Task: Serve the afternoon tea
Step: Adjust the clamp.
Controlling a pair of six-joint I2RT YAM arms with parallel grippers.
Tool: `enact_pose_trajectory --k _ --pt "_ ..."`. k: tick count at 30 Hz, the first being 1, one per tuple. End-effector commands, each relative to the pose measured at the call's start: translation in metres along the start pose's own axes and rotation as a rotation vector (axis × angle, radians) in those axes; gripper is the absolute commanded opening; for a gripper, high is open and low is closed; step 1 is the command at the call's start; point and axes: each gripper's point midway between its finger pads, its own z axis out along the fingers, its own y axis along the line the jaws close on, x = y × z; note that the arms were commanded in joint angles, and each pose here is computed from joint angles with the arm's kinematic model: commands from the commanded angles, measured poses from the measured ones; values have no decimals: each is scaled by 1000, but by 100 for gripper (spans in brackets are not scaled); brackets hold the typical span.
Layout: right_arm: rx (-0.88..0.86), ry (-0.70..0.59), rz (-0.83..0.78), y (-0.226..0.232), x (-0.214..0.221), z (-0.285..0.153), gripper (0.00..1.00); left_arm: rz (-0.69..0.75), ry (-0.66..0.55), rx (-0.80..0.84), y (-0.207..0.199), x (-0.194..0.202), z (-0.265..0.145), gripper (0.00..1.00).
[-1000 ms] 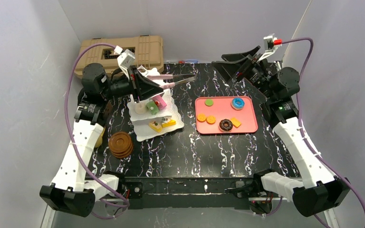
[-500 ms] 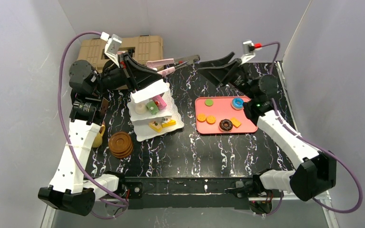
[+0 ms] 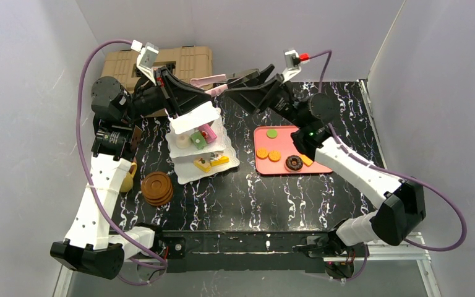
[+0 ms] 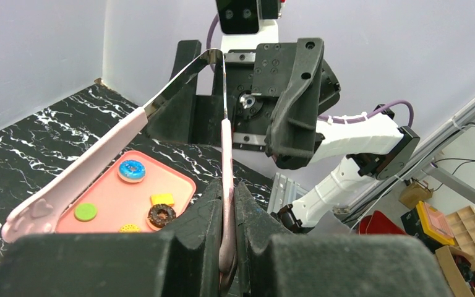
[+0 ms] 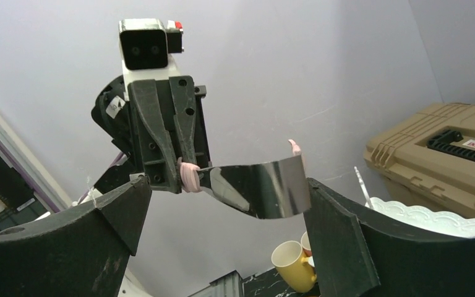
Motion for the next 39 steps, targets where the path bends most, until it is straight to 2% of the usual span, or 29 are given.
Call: enact_pose_trajectory --k 1,13,18,21,27,39 --pt "-47 -79 -66 17 -14 18 98 62 -34 30 -18 -15 -4 0" --pt "35 -119 -169 -3 -13 18 98 56 -30 44 -26 -15 -6 0" --pt "-137 -188 -117 25 -22 24 98 58 -31 44 -28 -16 -7 0" --pt "-223 -165 -86 39 -19 25 98 65 -27 46 -29 -15 -8 0" --pt "-213 -85 -57 39 -10 31 98 64 -21 46 -27 -12 -8 0" --pt "-195 -23 -1 35 -4 41 72 70 -20 53 -31 -13 -9 0"
